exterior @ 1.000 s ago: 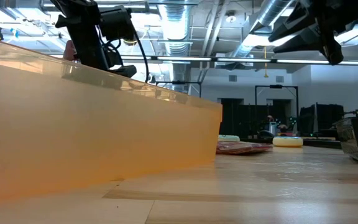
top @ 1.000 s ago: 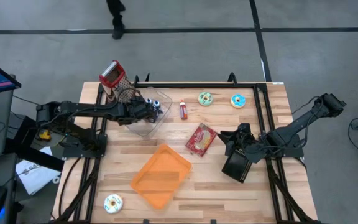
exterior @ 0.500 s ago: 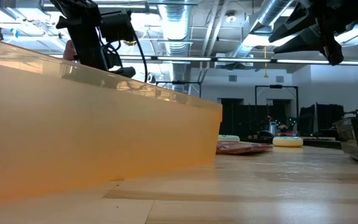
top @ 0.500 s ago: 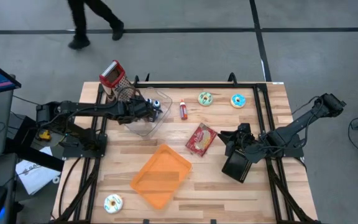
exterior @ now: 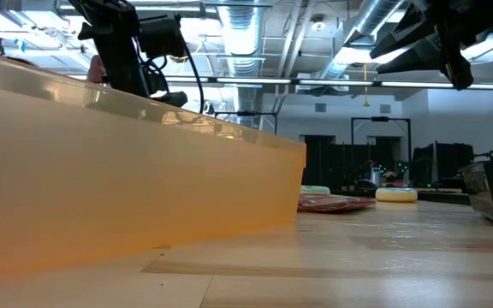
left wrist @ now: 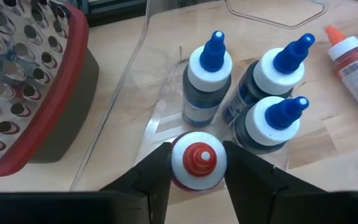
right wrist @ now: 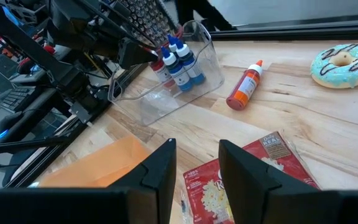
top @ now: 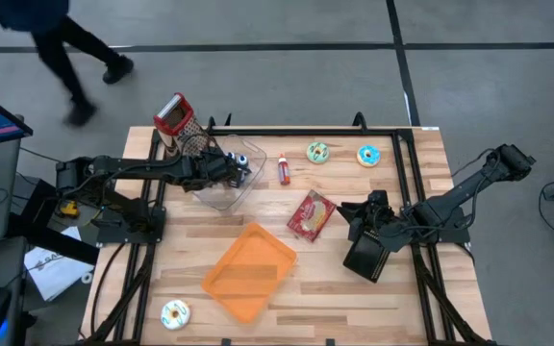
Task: Pick & Place Food Item
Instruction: Put the red food coloring bottle into the transparent bin, then put the orange food coloring bottle into the transparent bin
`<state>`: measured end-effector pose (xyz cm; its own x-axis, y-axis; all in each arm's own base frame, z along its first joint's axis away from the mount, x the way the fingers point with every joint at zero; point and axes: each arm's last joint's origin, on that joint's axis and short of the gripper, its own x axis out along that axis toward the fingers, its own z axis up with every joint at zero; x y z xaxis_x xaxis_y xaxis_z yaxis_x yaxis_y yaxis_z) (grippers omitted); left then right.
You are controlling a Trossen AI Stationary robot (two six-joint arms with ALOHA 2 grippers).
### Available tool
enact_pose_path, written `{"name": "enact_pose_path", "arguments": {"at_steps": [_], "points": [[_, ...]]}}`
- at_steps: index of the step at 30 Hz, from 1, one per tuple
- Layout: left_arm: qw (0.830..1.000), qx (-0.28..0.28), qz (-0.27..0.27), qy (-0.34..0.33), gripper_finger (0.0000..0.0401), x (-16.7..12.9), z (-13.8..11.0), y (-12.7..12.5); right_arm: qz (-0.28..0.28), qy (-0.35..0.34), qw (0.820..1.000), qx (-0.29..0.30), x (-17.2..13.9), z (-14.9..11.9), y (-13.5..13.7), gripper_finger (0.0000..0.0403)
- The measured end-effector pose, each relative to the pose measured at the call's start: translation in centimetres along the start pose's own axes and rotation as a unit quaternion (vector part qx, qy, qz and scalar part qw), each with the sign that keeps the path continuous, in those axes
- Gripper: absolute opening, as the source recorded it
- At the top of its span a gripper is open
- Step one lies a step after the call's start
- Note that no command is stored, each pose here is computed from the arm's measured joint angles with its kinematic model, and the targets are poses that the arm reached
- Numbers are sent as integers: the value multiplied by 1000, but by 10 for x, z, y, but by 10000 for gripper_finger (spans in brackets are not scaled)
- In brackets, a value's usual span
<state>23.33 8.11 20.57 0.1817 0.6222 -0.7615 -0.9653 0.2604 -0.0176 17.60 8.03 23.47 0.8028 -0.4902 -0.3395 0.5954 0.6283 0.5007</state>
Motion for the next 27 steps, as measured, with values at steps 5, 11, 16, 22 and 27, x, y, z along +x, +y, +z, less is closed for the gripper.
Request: {"name": "enact_pose_path", "arguments": {"at_steps": [5, 11, 16, 22, 27], "points": [[1000, -2, -3, -2, 146, 0, 1, -1, 0, 0, 1000, 0, 0, 0, 0, 114], [1000, -3, -5, -4, 142, 0, 1, -1, 0, 0, 1000, 0, 0, 0, 0, 114], [1000, 5, -13, -3, 148, -1, 2, -1, 0, 0, 1000, 0, 0, 0, 0, 114], [998, 12, -50, -19, 154, -12, 6, -3, 2, 0, 1000, 3, 0, 0, 0, 114], [997, 18, -69, -27, 152, -28, 10, 6, 2, 0, 1000, 7, 0, 0, 0, 114]]}}
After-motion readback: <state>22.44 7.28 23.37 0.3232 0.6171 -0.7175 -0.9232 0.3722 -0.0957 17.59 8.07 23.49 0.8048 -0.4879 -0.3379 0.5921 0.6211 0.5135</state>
